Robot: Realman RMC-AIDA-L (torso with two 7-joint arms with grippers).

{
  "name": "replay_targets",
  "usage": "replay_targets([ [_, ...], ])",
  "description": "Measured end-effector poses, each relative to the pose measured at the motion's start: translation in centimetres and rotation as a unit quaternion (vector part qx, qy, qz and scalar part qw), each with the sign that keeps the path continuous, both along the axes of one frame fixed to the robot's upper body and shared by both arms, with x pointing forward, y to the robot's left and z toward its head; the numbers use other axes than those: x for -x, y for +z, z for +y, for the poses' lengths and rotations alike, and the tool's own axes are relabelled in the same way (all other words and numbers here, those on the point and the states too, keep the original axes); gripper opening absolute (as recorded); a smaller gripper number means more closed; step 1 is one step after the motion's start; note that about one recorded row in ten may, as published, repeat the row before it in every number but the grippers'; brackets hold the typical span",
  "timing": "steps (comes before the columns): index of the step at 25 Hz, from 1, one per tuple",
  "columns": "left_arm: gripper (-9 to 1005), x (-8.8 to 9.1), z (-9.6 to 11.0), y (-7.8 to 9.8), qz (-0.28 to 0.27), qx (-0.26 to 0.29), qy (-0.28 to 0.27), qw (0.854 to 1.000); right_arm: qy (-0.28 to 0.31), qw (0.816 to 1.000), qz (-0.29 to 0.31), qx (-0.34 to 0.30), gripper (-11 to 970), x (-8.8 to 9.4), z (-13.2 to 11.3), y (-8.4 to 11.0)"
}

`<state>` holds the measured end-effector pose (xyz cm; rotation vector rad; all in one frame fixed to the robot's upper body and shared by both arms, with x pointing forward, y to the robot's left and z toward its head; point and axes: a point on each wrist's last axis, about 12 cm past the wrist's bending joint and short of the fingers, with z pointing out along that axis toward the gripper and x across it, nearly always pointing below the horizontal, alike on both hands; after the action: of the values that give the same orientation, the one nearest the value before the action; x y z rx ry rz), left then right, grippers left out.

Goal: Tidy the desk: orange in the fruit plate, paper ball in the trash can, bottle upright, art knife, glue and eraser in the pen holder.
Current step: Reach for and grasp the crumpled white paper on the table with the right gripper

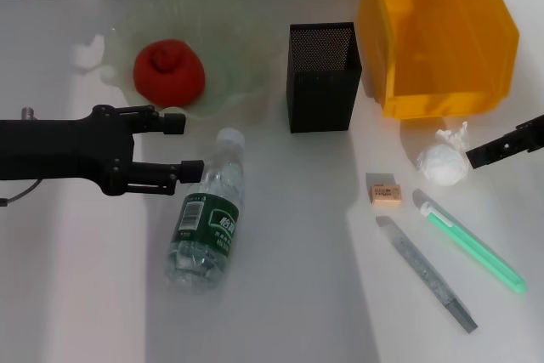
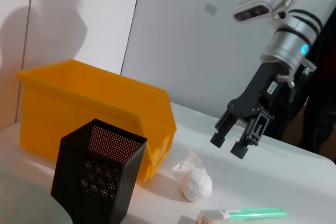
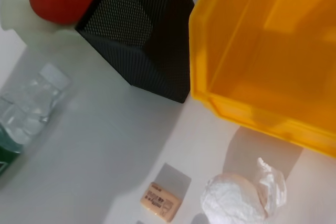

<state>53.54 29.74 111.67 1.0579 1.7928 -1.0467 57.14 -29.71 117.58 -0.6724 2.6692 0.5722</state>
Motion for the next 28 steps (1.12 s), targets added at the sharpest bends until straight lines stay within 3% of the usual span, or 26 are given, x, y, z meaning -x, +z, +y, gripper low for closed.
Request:
replay_targets([
  [7,830,0.2,0.0,-0.3,0.001,0.003,0.003,1.0,0.023,0.998,-0.001,0.054,831,-1.5,2.6,-1.9],
  [15,827,0.3,0.0,-0.5,0.005,0.007,0.005,1.0,0.051,0.996,-0.013,0.073,785,-2.7,5.4,-3.6],
  [28,823,0.5,0.3,-0.7,0.007,0.009,0.011,1.0,0.066,0.992,-0.013,0.105,699,-3.4,6.6,-4.9],
])
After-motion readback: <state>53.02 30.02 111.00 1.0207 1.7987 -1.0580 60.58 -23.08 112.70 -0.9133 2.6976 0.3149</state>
